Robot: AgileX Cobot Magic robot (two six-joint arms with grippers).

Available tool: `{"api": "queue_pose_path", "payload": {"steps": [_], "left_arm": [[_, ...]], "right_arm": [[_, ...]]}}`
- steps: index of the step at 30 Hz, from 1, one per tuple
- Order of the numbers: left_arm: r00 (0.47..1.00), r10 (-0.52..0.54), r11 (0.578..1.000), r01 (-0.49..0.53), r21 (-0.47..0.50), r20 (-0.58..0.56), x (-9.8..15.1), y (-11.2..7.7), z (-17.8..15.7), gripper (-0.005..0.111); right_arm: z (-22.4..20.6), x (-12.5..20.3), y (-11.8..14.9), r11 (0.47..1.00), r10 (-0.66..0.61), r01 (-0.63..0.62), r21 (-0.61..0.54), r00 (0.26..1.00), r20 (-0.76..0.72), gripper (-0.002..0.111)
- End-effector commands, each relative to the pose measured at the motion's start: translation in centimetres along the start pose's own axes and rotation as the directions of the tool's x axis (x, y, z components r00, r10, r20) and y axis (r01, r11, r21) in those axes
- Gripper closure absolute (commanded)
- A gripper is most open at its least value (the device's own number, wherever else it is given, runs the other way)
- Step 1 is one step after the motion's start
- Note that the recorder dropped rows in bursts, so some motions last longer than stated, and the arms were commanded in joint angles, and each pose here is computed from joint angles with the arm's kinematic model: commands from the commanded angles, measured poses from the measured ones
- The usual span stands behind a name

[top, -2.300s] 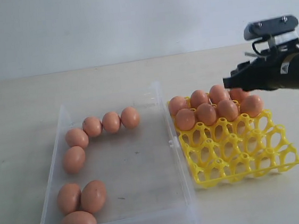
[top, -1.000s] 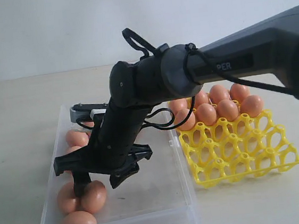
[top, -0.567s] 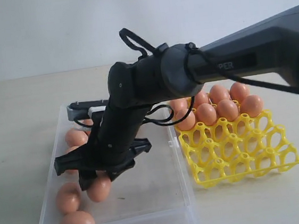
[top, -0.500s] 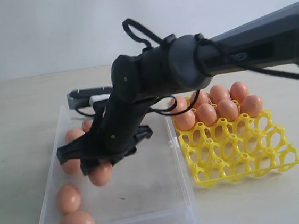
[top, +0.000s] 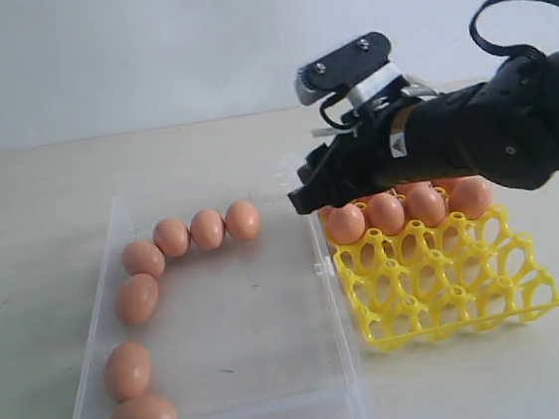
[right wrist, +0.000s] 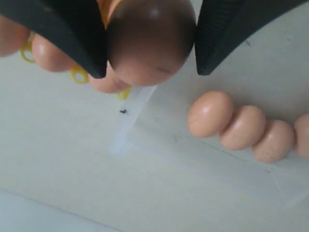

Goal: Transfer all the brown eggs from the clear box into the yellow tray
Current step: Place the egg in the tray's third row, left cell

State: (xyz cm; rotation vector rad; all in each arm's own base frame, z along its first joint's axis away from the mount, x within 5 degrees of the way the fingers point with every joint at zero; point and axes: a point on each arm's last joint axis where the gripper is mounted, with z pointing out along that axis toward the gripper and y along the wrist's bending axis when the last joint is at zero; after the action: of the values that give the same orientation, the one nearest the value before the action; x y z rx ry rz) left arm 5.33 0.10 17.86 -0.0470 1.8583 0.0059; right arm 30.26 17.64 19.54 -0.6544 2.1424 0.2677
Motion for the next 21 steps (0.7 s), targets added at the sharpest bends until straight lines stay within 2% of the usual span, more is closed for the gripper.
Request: {"api": "queue_pose_path", "payload": {"steps": [1,3,7,11,21], "left_arm": [[1.0,-0.003,1.0,0.002,0.01,0.022,-0.3,-0.1,-0.1,0.107],[1.0,-0.003,1.0,0.002,0.01,0.022,-0.3,-0.1,-0.1,0.107],[1.0,-0.003,1.0,0.002,0.01,0.022,-0.3,-0.1,-0.1,0.107],[1.0,-0.003,1.0,0.002,0.01,0.022,-0.3,-0.1,-0.1,0.107],[1.0,-0.003,1.0,0.002,0.01,0.022,-0.3,-0.1,-0.1,0.107]], "right_arm": [[-0.1,1.9,-2.0,0.993,0.114,-0.115,0.009,0.99,0.084,0.108],[0.4,2.9,-2.5,0.983,0.182,-0.183,0.015,0.981,0.065,0.108],[2.0,4.6,-2.5,0.979,0.204,-0.204,0.019,0.979,0.0,0.108],[2.3,5.0,-2.0,0.952,0.307,-0.306,0.013,0.951,-0.031,0.108],[1.0,3.8,-0.8,0.973,0.228,-0.228,-0.017,0.974,-0.019,0.108]]}}
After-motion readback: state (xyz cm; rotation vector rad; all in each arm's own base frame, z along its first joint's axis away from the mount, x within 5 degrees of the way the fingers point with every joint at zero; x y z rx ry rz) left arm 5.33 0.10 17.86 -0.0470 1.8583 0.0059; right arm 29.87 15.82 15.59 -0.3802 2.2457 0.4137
